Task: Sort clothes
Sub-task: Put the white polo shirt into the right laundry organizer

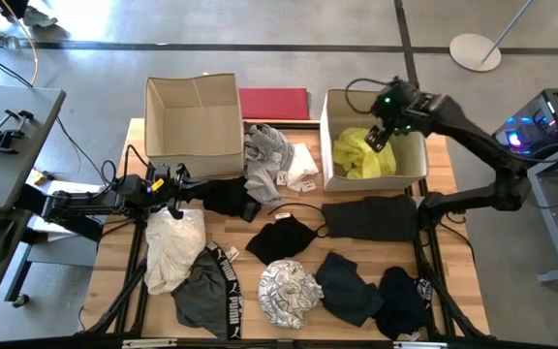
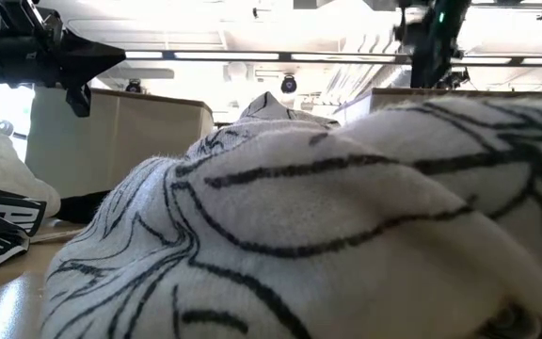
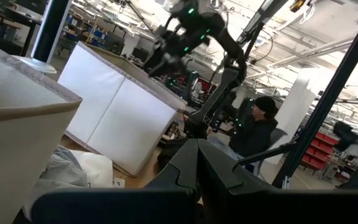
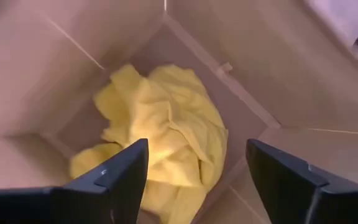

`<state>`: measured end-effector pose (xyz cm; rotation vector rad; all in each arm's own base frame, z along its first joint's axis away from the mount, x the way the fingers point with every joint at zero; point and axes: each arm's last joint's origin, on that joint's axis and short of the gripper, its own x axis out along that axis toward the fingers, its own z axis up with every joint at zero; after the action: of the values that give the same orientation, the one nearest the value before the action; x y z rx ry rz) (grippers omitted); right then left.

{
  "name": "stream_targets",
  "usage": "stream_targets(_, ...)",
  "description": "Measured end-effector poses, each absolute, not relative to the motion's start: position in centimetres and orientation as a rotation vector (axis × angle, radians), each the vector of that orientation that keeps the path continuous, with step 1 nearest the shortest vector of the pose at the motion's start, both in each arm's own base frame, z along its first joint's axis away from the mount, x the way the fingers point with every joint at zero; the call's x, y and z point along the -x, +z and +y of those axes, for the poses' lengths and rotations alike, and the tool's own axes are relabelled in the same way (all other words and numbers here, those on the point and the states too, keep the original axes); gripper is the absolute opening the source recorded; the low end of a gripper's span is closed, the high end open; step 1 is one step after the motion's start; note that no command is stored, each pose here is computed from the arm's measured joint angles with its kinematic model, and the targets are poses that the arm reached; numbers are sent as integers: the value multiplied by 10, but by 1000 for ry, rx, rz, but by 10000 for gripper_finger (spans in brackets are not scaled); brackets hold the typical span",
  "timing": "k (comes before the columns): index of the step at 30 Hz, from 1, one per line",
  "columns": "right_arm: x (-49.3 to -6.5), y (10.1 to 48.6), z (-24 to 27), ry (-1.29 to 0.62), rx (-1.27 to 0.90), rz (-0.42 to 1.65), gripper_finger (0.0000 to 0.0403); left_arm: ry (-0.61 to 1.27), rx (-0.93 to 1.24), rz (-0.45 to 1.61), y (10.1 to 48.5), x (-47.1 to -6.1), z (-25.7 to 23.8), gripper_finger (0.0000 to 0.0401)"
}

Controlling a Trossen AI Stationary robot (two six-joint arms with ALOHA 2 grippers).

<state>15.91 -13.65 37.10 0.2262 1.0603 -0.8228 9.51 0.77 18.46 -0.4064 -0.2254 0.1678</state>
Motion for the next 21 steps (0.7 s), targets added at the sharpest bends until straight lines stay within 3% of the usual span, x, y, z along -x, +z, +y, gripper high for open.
stream_targets(4,-157,394,-101,-727,-195,966,258,168,422,-219,184,-95,8,0)
stream_targets(9,-152,392,-44,-513,-180,889,259,168,425,-216,183,-95,8,0)
stream_targets(21,-177,318,72,9,-129,799,259,172,421,-224,184,-95,8,0)
